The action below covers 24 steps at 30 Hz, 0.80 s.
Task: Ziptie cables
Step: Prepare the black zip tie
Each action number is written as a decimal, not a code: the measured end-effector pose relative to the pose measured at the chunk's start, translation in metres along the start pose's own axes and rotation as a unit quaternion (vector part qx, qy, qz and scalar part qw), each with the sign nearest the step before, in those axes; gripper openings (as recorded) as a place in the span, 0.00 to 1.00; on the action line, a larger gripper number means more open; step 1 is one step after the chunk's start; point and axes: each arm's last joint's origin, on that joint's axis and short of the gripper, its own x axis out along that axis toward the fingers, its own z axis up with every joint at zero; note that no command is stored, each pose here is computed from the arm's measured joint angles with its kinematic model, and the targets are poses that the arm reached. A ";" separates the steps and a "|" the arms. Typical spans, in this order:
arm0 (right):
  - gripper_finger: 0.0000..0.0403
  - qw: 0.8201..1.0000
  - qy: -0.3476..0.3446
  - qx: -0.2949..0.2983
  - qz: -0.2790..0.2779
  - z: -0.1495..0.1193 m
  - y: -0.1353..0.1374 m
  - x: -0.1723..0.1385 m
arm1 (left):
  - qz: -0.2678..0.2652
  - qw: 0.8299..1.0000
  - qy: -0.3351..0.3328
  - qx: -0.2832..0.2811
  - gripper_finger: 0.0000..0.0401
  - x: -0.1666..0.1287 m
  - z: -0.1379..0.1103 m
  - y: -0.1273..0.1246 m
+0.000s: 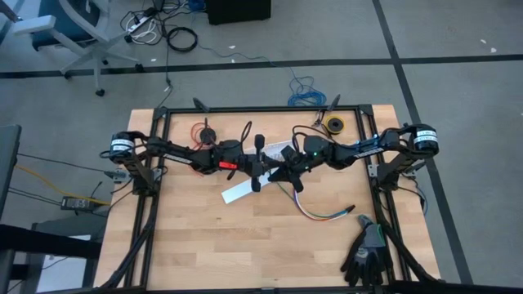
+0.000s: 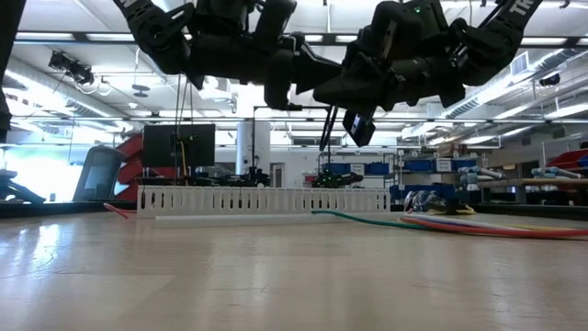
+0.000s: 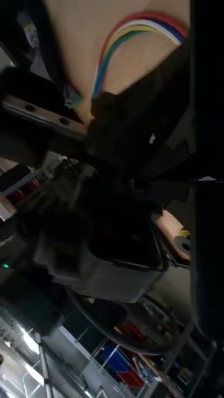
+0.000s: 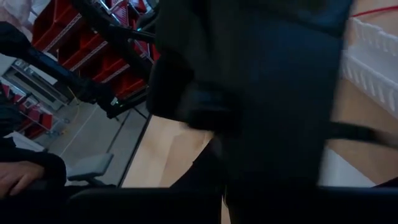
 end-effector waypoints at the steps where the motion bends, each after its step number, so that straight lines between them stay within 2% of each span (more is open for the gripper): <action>1: 0.00 1.000 -0.001 0.000 -0.001 0.000 0.000 0.000 | -0.004 1.000 0.000 0.000 0.01 0.000 0.000 0.000; 24: 0.00 0.999 0.011 0.031 0.023 0.000 0.002 0.000 | 0.004 0.998 0.021 0.064 0.01 0.000 0.003 -0.006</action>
